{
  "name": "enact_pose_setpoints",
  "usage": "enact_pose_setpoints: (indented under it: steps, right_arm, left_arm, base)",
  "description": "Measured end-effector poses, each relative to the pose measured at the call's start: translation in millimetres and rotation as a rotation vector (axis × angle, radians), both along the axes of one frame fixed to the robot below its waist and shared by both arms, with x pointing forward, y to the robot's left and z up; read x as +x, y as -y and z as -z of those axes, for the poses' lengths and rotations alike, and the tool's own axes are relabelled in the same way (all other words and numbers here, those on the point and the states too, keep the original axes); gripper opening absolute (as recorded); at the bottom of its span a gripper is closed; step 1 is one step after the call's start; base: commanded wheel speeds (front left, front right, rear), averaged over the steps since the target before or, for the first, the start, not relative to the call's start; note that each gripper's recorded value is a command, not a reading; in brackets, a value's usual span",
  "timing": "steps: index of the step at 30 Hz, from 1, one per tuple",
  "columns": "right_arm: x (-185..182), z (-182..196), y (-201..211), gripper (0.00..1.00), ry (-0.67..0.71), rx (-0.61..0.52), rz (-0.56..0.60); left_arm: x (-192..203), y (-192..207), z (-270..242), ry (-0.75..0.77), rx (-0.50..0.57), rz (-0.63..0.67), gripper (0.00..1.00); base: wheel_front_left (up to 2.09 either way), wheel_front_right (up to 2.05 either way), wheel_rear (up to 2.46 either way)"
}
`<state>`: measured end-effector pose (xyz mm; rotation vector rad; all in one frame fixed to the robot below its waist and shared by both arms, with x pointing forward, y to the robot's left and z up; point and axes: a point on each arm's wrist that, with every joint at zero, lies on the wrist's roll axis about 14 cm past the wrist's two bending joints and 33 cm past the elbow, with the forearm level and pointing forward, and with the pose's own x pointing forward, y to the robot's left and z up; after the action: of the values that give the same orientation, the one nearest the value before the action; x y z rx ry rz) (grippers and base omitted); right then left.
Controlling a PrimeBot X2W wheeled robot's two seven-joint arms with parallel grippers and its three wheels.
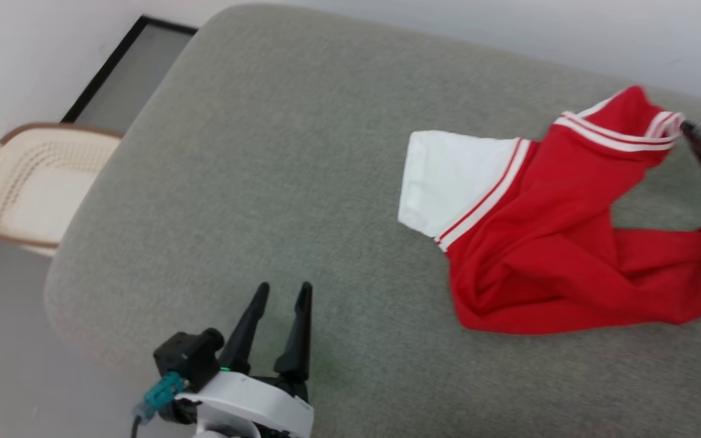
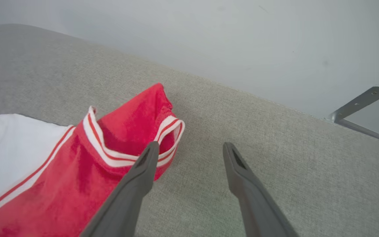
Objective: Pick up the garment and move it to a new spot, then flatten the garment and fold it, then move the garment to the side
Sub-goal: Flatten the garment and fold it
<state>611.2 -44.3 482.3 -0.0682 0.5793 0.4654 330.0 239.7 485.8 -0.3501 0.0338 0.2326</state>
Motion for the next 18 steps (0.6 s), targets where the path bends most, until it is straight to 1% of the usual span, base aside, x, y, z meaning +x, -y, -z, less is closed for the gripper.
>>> enact_pose_setpoints:
  steps: [3,7,11,12,13,14,16,18]
  right_arm:
    - [10,9,-12,1.00,-0.030,-0.017,-0.010]
    - [8,40,-29,1.00,-0.107,-0.064,-0.051]
    - [8,60,-40,1.00,-0.155,-0.075,-0.070]
    - [8,62,-44,0.43,-0.158,-0.067,-0.075]
    - [8,64,-47,0.03,-0.162,-0.061,-0.078]
    - [7,66,-49,0.00,-0.170,-0.062,-0.086]
    - [5,65,-54,0.00,-0.161,-0.066,-0.104]
    - [5,56,-62,0.00,-0.127,-0.050,-0.129]
  left_arm:
    - [-1,-1,6,-0.015,-0.003,-0.012,1.00]
    - [-1,-4,18,-0.046,-0.010,-0.028,1.00]
    - [1,-4,26,-0.065,-0.015,-0.031,1.00]
    - [1,-4,27,-0.068,-0.014,-0.032,1.00]
    - [1,-5,28,-0.070,-0.014,-0.038,1.00]
    - [2,-7,29,-0.073,-0.012,-0.040,1.00]
    - [3,-7,31,-0.072,-0.014,-0.037,1.00]
    - [5,-4,32,-0.071,-0.017,-0.030,1.00]
  base:
    - [0.00,0.00,0.00]
    - [0.00,0.00,0.00]
    - [0.00,0.00,0.00]
    - [0.00,0.00,0.00]
    - [0.00,0.00,0.00]
    - [0.00,0.00,0.00]
    - [0.00,0.00,0.00]
    - [0.00,0.00,0.00]
